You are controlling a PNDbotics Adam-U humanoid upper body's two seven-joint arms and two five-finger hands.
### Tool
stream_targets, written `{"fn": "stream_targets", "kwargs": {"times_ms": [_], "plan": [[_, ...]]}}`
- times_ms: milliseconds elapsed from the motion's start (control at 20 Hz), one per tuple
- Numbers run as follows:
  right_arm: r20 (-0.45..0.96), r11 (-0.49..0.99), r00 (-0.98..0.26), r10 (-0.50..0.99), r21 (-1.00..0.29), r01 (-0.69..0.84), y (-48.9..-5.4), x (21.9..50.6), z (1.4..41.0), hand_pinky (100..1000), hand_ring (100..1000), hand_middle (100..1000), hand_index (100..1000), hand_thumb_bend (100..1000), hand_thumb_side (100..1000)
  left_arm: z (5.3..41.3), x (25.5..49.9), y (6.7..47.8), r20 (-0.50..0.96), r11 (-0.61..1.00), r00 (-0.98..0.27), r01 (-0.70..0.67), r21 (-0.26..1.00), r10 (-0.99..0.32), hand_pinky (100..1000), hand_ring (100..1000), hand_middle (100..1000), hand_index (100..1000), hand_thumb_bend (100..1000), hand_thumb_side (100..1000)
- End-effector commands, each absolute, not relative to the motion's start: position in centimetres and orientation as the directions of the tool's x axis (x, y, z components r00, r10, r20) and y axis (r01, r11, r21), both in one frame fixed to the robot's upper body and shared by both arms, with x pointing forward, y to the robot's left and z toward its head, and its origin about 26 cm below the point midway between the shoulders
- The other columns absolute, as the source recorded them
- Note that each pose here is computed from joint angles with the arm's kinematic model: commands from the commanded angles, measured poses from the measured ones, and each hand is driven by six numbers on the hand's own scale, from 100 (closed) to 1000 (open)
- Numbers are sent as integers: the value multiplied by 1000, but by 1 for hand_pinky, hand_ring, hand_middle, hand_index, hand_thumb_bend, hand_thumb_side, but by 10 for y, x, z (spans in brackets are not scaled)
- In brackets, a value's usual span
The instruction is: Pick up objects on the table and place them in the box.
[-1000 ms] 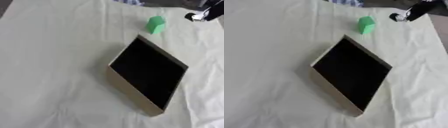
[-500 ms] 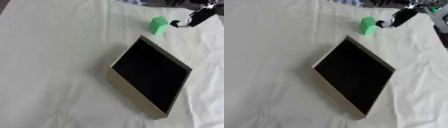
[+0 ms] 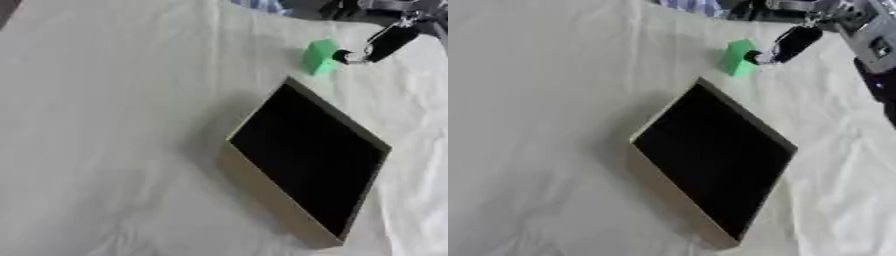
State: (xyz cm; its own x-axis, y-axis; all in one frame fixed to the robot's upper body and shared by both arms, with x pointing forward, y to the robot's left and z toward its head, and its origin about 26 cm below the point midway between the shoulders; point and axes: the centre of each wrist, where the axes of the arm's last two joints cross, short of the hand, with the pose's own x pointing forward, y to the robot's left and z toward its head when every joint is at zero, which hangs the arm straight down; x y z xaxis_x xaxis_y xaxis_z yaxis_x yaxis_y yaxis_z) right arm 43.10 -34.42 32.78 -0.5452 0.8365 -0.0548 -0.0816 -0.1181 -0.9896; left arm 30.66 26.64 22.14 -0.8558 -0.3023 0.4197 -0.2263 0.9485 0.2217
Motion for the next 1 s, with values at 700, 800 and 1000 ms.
{"fn": "stream_targets", "kwargs": {"times_ms": [700,800,1000], "plan": [[-172,-214,-466,868,-976,-36,-357,427,342,927,969,947,1000,383,358,232,304,266,383,943,-871,-226,243,-307,557,682,660,787,100,657],[-176,-215,-455,873,-976,-36,-359,427,343,928,973,947,1000,385,351,232,304,266,383,943,-871,-226,243,-307,556,682,659,787,100,660],[-177,-216,-432,884,-976,-41,-363,429,340,928,976,951,1000,388,352,232,304,266,382,943,-872,-224,247,-308,555,681,658,786,100,662]]}}
